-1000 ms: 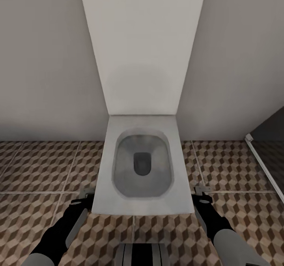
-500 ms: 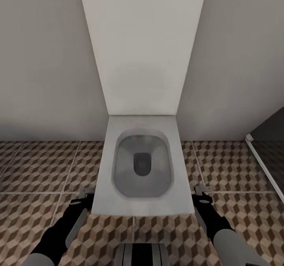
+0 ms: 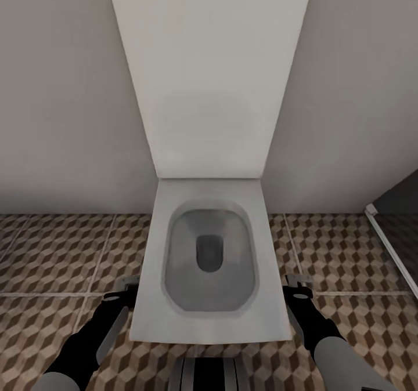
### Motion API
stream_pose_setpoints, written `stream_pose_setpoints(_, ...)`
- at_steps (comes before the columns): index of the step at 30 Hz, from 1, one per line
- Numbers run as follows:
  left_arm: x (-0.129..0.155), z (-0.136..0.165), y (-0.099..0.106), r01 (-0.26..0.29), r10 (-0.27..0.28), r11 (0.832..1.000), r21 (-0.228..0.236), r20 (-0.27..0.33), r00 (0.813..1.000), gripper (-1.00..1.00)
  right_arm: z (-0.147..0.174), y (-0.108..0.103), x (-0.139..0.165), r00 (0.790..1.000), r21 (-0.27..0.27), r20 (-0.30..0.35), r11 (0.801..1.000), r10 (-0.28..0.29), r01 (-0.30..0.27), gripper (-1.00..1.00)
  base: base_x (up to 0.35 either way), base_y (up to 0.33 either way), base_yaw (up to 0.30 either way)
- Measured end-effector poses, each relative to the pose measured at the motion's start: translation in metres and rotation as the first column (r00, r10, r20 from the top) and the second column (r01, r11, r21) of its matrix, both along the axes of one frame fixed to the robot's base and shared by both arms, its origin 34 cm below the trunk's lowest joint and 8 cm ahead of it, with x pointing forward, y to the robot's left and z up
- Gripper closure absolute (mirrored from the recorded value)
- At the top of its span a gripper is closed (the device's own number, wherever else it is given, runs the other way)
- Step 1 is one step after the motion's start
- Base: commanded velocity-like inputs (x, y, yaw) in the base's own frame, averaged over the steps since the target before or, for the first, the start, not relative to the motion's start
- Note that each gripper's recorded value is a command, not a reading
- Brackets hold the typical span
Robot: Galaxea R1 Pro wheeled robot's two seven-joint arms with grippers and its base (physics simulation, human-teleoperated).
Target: Take the four mousetraps from the cabinet in the bathroom and place them on the bathroom floor. Make sure all four end up on the same floor surface, and ensure that at least two of them are either under or directly next to the same bathroom sink.
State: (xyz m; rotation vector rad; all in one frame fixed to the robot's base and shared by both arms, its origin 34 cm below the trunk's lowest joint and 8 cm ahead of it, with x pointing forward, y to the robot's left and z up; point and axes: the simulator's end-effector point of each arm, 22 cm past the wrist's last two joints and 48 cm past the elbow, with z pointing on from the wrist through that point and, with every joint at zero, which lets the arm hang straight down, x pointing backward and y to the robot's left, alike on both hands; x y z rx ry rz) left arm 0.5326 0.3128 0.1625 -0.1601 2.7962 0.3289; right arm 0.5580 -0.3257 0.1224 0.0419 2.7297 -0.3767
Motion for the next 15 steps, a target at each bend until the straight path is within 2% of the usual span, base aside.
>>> stream_pose_setpoints(11,0.0,-0.0002,-0.0011,0.0,0.0,1.0,-0.002,0.0,1.0,1.0,-0.0002,0.0002,0.0,1.0,0.001,0.0,1.0,0.001,-0.001,1.0,0.024,-0.002,0.0)
stream_pose_setpoints(15,-0.0001,-0.0004,-0.002,0.0,0.0,1.0,-0.003,0.0,1.0,1.0,-0.0002,0.0002,0.0,1.0,0.0,0.0,1.0,0.002,-0.002,1.0,0.001,-0.09,0.0)
